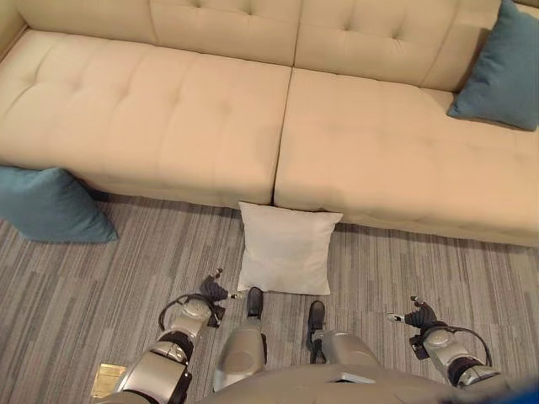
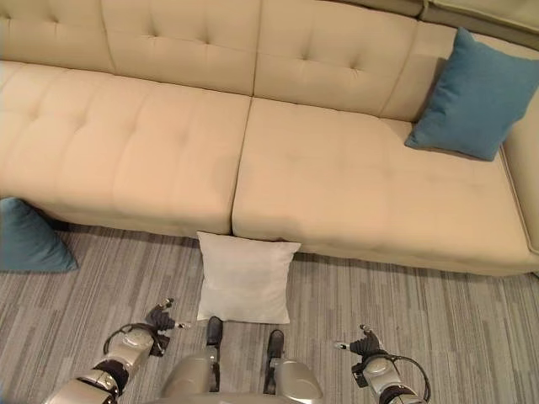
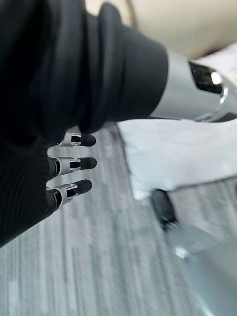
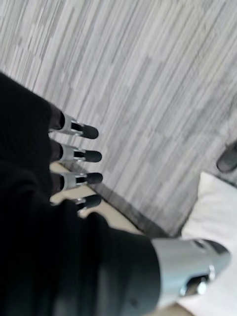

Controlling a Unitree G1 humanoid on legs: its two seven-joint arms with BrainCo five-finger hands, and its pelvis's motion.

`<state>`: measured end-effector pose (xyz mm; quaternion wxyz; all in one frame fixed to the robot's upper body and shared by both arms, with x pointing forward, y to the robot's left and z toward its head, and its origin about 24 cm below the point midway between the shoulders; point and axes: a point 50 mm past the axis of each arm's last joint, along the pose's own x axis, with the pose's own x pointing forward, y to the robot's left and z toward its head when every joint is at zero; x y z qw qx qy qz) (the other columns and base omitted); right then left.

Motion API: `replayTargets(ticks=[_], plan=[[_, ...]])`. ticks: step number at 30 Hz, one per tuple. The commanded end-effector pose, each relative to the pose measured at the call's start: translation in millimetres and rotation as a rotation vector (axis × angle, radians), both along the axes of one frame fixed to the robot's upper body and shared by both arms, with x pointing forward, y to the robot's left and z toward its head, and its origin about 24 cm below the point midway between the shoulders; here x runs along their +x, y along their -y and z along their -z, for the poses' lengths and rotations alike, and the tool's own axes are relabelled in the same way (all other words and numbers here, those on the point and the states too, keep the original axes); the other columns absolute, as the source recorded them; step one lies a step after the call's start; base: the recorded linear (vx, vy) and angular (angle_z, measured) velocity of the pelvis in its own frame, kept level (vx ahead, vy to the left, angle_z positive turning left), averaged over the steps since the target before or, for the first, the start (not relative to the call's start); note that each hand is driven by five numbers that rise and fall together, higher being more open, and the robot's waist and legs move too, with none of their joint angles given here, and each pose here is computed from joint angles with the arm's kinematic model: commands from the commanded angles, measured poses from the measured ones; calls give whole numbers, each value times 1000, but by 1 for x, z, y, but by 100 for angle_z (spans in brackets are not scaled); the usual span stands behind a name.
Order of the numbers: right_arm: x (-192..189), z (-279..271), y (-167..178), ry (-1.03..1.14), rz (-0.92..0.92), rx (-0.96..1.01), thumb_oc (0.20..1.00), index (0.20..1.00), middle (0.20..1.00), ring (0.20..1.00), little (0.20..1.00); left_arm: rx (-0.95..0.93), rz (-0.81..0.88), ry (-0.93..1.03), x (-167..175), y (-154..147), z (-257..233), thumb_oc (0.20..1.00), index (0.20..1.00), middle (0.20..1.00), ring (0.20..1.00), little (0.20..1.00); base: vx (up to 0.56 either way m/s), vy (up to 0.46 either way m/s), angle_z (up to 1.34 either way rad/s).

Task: Pick up all the scattered cushions and arrange them neatly on the sofa.

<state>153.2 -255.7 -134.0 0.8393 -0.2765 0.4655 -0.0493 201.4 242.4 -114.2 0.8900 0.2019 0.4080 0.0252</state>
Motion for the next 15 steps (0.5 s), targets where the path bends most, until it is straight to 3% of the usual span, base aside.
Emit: replayTargets(ticks=[1, 10, 15], plan=[[5, -5, 6, 35, 15, -16, 1000, 1000, 1000, 1000, 1000, -5, -41, -37, -17, -3, 9, 1000, 1000, 1000, 1000, 1000, -5, -2, -10], [17, -11, 4, 79, -27, -25, 1000, 1000, 1000, 1000, 1000, -22, -36, -15, -13, 1, 7, 1000, 1000, 1000, 1000, 1000, -60, -82, -6], [18, -16, 18, 94, -1, -52, 1000, 1000, 1000, 1000, 1000, -61, -17, -19, -10, 14, 9, 1000, 1000, 1000, 1000, 1000, -149, -56, 75]])
